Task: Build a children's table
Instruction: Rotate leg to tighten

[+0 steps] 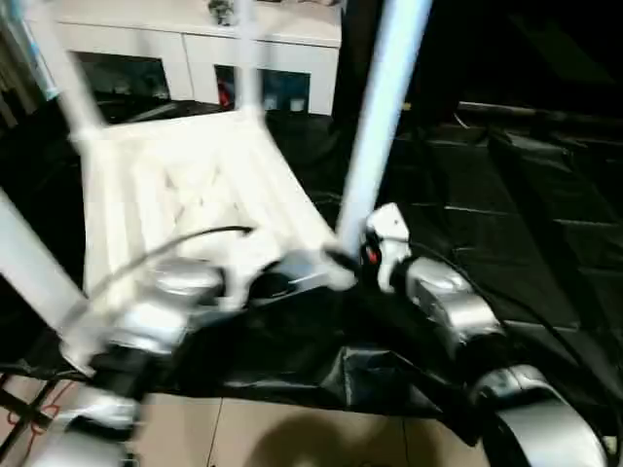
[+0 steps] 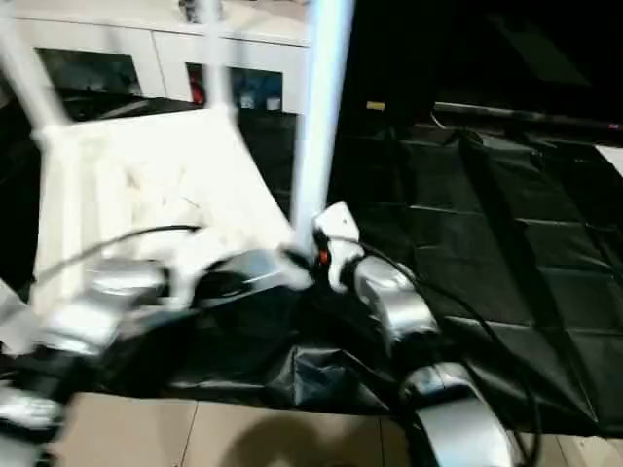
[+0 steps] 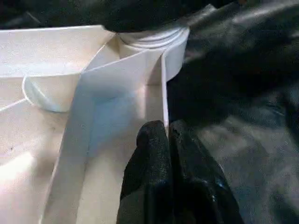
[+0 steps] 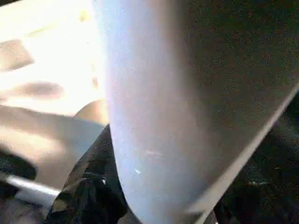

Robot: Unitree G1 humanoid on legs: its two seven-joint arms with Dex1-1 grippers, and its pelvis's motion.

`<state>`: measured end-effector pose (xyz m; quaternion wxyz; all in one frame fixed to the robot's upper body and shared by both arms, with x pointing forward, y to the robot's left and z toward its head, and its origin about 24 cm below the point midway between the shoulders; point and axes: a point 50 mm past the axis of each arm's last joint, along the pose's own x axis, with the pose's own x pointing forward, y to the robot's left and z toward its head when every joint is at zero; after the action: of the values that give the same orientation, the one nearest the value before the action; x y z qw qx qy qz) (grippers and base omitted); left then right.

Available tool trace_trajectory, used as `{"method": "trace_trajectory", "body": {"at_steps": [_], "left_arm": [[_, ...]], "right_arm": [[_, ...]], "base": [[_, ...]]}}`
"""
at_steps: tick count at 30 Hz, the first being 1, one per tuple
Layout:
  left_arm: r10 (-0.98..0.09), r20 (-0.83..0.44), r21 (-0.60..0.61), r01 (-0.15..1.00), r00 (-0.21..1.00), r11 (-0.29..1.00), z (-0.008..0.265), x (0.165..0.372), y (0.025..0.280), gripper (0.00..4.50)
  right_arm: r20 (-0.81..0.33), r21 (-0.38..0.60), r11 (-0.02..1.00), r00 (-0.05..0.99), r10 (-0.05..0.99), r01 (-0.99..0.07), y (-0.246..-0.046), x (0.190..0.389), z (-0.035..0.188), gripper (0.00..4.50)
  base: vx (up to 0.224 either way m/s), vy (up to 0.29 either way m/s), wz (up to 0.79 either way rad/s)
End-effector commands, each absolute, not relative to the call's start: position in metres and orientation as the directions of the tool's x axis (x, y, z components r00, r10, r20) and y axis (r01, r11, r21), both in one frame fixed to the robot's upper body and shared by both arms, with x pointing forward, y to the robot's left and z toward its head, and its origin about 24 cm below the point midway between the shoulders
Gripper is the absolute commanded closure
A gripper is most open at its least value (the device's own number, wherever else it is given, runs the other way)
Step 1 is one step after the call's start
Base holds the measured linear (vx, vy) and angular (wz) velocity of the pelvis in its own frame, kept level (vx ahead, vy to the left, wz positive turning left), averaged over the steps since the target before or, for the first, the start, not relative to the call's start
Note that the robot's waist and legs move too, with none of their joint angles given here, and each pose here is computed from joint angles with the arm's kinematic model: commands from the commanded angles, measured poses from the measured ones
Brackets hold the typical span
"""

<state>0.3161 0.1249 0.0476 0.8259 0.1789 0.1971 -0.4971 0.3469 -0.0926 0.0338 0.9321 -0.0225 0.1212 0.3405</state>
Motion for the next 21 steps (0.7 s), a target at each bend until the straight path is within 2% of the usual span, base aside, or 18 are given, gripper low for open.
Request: {"method": "trace_trajectory", "body": {"at_steps": [1, 4, 6, 8, 11, 12, 15, 20, 21], "left_arm": [[-0.819, -0.443, 0.11, 0.929, 0.363, 0.352, 0.051, 0.313, 0.09, 4.5], [-0.821, -0.447, 0.106, 0.933, 0.354, 0.345, 0.049, 0.312, 0.087, 4.5], [-0.815, -0.454, 0.107, 0.93, 0.361, 0.353, 0.048, 0.312, 0.089, 4.5], [-0.811, -0.463, 0.114, 0.931, 0.358, 0.347, 0.047, 0.311, 0.094, 4.5], [-0.821, -0.471, 0.118, 0.946, 0.322, 0.303, 0.047, 0.309, 0.102, 4.5], [-0.829, -0.475, 0.115, 0.954, 0.297, 0.277, 0.048, 0.308, 0.106, 4.5], [-0.844, -0.478, 0.099, 0.97, 0.242, 0.222, 0.049, 0.306, 0.111, 4.5], [-0.857, -0.491, 0.078, 0.988, 0.156, 0.135, 0.051, 0.303, 0.116, 4.5], [-0.857, -0.491, 0.078, 0.988, 0.156, 0.135, 0.051, 0.303, 0.116, 4.5]], "right_arm": [[-0.353, 0.074, 0.767, 0.703, 0.618, -0.637, -0.079, 0.334, 0.007, 2.44], [-0.322, 0.087, 0.76, 0.704, 0.633, -0.644, -0.079, 0.336, 0.01, 2.44], [-0.299, 0.094, 0.752, 0.702, 0.646, -0.652, -0.082, 0.338, 0.014, 1.95], [-0.283, 0.1, 0.726, 0.68, 0.676, -0.68, -0.087, 0.339, 0.017, 1.8], [-0.275, 0.075, 0.647, 0.608, 0.745, -0.758, -0.093, 0.336, 0.021, 1.55], [-0.282, 0.054, 0.582, 0.547, 0.788, -0.811, -0.098, 0.331, 0.022, 1.55], [-0.29, 0.055, 0.489, 0.455, 0.842, -0.871, -0.107, 0.325, 0.023, 1.55], [-0.31, 0.079, 0.347, 0.308, 0.899, -0.934, -0.121, 0.315, 0.026, 1.55], [-0.31, 0.079, 0.347, 0.308, 0.899, -0.934, -0.121, 0.315, 0.026, 1.55]], "base": [[0.0, 0.0, 0.0], [0.0, 0.0, 0.0], [0.0, 0.0, 0.0], [0.0, 0.0, 0.0], [0.0, 0.0, 0.0], [0.0, 0.0, 0.0], [0.0, 0.0, 0.0], [0.0, 0.0, 0.0], [0.0, 0.0, 0.0]]}}
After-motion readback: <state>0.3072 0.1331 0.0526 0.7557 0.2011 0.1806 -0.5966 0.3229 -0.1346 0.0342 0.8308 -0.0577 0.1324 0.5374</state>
